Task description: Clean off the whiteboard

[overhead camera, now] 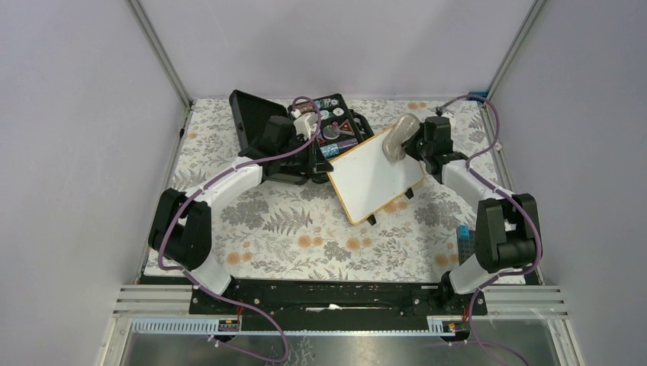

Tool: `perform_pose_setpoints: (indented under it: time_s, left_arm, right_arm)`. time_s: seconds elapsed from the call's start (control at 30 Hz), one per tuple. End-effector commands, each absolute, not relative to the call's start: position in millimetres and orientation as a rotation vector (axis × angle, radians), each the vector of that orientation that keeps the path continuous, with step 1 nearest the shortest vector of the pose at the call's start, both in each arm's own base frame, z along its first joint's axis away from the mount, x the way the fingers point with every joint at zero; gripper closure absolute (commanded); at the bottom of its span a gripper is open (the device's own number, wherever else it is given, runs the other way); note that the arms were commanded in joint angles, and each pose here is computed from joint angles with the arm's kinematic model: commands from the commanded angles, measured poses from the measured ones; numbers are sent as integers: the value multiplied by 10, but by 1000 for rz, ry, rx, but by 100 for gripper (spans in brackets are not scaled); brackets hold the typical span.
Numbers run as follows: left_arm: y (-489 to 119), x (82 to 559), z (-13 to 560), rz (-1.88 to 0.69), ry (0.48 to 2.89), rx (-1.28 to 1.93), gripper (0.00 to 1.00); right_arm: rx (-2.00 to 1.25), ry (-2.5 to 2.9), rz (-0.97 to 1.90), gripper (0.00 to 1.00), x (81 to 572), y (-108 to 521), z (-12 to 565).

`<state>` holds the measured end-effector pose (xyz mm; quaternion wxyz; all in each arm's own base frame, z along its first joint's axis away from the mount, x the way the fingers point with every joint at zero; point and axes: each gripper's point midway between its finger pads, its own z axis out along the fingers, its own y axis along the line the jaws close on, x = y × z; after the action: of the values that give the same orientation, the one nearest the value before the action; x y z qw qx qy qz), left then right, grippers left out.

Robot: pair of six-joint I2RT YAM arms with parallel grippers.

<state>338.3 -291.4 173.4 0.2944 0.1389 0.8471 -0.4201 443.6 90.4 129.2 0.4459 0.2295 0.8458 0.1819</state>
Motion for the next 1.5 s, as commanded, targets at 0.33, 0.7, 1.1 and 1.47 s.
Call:
perform_pose_setpoints:
  time_s: [0.33,0.7,1.1,1.47]
  left_arm:
    - [-2855,3424,1895,-1080,2212,382,100]
    - [-2858,3416,1951,-1086,2197,387,100]
    - [-2868,3424,1844,-1089,2225,378,100]
    - [-2857,3430,1862,-1079,2219,379,100]
  right_arm:
    - [451,2088,561,100,4588,1484,1537]
    - [673,2150,531,100,4592,578,948]
    - [315,2122,541,100,4397,1727,1540]
    - [433,2090,459,100,4584,1200,1541]
